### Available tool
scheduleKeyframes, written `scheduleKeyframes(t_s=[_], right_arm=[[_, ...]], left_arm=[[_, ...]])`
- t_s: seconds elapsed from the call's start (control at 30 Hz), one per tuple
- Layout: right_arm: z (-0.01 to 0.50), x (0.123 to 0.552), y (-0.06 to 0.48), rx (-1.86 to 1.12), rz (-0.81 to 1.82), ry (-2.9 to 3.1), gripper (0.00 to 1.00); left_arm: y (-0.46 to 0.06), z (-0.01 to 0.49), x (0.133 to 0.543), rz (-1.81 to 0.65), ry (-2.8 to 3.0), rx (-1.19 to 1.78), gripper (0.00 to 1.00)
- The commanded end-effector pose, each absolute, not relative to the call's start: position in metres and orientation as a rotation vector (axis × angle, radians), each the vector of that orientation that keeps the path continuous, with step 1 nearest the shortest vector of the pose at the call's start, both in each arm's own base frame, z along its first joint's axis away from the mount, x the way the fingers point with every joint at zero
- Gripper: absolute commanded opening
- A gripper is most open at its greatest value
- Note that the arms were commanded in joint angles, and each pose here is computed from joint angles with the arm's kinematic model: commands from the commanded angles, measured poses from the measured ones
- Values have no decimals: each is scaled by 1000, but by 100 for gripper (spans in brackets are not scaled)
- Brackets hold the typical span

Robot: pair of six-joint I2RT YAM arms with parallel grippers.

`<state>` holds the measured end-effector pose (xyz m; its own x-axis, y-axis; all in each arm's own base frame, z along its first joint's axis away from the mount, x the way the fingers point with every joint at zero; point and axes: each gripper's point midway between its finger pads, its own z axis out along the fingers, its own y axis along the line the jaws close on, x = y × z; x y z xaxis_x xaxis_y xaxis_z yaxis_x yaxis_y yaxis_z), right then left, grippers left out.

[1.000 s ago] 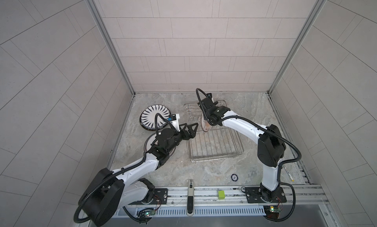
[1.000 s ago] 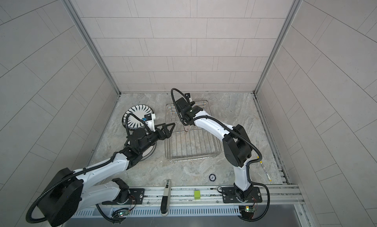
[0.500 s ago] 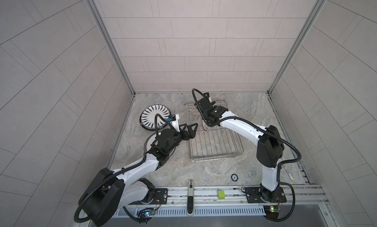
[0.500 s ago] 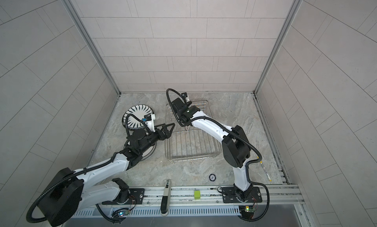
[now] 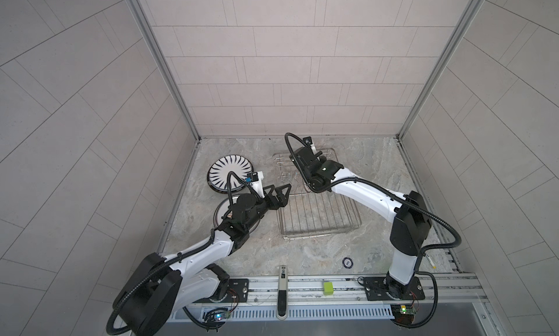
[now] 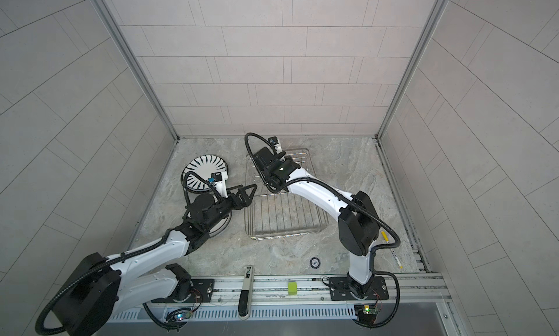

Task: Unload the plates from the dish rack
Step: Pick up the plate from the dish rack.

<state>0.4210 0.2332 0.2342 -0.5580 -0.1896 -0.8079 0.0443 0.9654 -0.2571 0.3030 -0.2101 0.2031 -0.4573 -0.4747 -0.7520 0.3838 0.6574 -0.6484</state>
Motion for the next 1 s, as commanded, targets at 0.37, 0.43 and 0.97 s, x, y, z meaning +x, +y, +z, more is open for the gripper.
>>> scheduleKeyframes(t_s=[0.37, 0.43, 0.97], right_arm=[[302, 390, 212, -52, -129, 1974, 1], [305, 385, 207, -43, -112, 1958, 1], [296, 366, 187, -32, 570, 1962, 0]], left_arm=[[-199, 220, 293, -980, 1708, -71, 100], [-198, 220, 293, -975, 1705, -74, 100], [-208, 227, 290, -1019, 1716, -48, 100]])
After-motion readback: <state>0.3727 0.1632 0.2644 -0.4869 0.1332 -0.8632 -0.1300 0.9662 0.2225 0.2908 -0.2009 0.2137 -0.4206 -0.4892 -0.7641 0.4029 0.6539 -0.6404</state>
